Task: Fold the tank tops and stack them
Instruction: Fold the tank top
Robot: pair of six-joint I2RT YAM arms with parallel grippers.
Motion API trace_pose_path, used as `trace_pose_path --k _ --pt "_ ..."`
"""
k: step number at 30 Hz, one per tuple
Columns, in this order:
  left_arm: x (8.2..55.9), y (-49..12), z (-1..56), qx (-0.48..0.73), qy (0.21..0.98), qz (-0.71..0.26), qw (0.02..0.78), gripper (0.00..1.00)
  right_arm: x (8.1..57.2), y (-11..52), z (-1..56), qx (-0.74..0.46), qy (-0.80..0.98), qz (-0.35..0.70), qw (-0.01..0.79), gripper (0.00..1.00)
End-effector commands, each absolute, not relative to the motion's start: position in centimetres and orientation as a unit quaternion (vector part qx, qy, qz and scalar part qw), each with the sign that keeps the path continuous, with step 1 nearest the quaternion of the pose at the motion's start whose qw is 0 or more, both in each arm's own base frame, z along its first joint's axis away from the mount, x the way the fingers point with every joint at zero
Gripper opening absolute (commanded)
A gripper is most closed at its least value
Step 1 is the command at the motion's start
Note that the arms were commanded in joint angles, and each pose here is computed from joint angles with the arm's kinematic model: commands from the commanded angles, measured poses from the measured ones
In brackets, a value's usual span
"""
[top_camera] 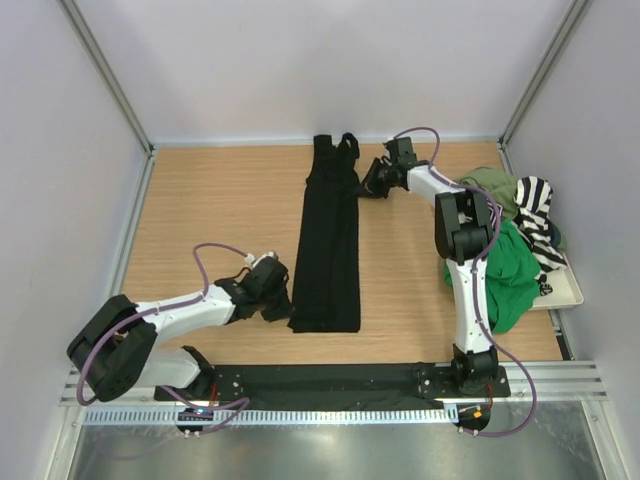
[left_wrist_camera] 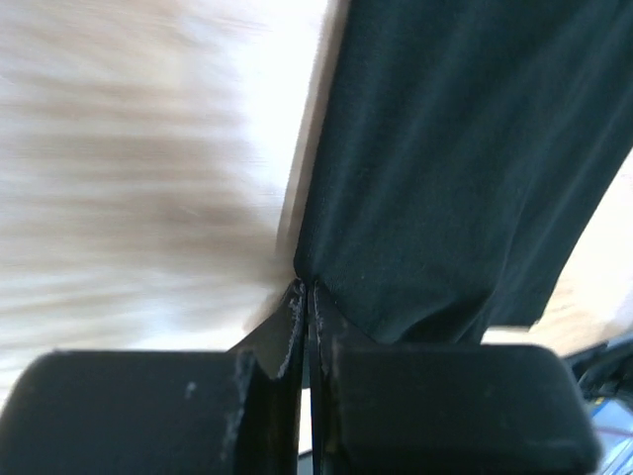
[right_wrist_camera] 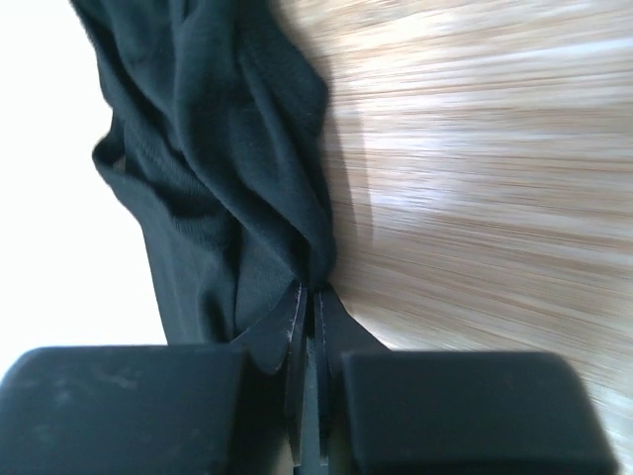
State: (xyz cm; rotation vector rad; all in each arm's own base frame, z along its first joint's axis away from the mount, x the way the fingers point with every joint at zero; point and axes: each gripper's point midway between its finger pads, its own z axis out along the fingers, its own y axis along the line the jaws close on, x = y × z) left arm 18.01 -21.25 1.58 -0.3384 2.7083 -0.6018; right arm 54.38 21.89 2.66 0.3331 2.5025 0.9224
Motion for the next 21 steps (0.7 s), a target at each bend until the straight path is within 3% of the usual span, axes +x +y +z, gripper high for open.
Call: trace_pose_path --k 1,2,3,6,7,9,15,21 --pt "17.4 -22.5 1.5 -0.129 0.955 -0.203 0.176 0.00 55.6 20.2 4.2 0.115 0.908 0.322 0.243 0.14" --pt "17.5 -22.5 1.5 -0.132 0.954 -0.202 0.176 0.00 55.3 20.1 4.1 0.113 0.911 0.319 0.237 0.17" --pt "17.6 -22.4 1.5 -0.135 0.954 -0.199 0.179 0.01 55.3 20.1 4.4 0.113 0.910 0.319 0.239 0.28" --pt "17.7 -22.3 2.0 -0.137 0.952 -0.202 0.186 0.14 54.6 19.9 5.4 0.110 0.909 0.316 0.249 0.42" --pt "17.6 -22.1 2.0 -0.137 0.951 -0.201 0.189 0.26 54.1 19.7 5.3 0.110 0.910 0.314 0.247 0.45" --pt "17.6 -21.6 2.6 -0.139 0.950 -0.198 0.197 0.35 53.6 19.6 7.0 0.103 0.908 0.314 0.258 0.50" --pt "17.8 -20.9 4.2 -0.133 0.944 -0.202 0.224 0.46 47.5 18.9 7.9 0.094 0.916 0.294 0.255 0.53" --pt "17.9 -21.0 5.5 -0.106 0.941 -0.214 0.238 0.52 35.0 19.2 7.4 0.054 0.934 0.265 0.232 0.51"
